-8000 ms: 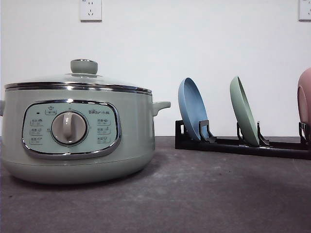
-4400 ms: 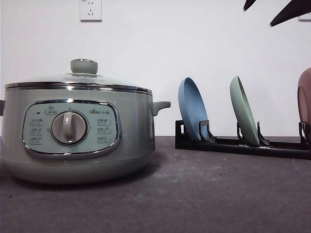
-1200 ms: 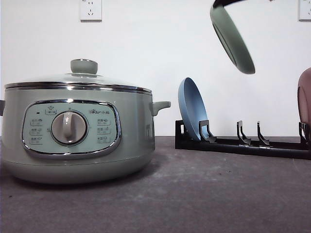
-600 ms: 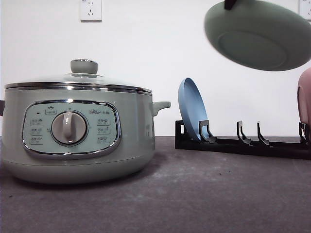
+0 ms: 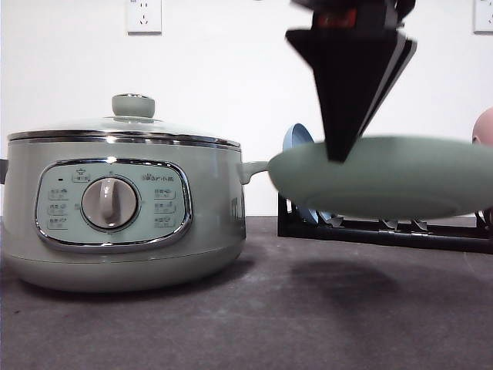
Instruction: The right arm pick the green plate and place it on desk, then the left arm uncap open the steamer lid, the right arm pick the potato and place it on the plate, then the right arm cap close the steamer lid
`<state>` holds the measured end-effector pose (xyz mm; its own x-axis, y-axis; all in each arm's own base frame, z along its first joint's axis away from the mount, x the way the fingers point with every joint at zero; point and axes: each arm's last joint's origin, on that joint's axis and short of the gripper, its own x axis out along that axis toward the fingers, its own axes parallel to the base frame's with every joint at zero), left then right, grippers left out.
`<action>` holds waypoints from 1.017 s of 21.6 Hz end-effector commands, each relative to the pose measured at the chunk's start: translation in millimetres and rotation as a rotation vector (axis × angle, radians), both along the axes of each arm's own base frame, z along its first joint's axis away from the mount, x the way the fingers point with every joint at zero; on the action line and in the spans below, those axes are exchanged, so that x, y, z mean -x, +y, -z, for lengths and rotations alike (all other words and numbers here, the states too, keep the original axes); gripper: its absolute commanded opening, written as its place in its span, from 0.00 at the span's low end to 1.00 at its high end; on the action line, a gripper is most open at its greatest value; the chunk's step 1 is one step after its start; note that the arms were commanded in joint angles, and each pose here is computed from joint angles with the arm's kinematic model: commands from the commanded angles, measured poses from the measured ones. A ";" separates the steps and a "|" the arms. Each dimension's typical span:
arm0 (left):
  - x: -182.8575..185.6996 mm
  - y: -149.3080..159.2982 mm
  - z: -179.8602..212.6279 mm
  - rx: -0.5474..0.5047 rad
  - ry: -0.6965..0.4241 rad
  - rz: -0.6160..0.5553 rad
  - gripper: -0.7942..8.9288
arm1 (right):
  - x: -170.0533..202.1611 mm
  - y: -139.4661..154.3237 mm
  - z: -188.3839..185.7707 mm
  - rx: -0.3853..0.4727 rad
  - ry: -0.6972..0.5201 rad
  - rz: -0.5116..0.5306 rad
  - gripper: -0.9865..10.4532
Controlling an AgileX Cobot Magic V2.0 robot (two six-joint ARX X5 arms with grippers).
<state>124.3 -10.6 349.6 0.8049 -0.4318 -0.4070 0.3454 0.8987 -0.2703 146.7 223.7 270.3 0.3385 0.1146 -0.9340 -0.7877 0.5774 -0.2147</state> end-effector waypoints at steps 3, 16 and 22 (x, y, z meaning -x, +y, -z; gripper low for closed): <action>0.0 -0.2 -7.0 -0.008 -0.032 0.009 0.56 | 14.4 14.1 25.9 -0.034 -0.012 0.000 0.10; 0.0 -0.2 -7.0 -0.008 -0.033 0.009 0.56 | 31.2 25.4 91.1 0.073 0.045 -0.013 0.10; 0.0 -0.2 -7.0 -0.008 -0.033 0.009 0.56 | 30.0 29.5 93.4 0.034 0.043 -0.014 0.28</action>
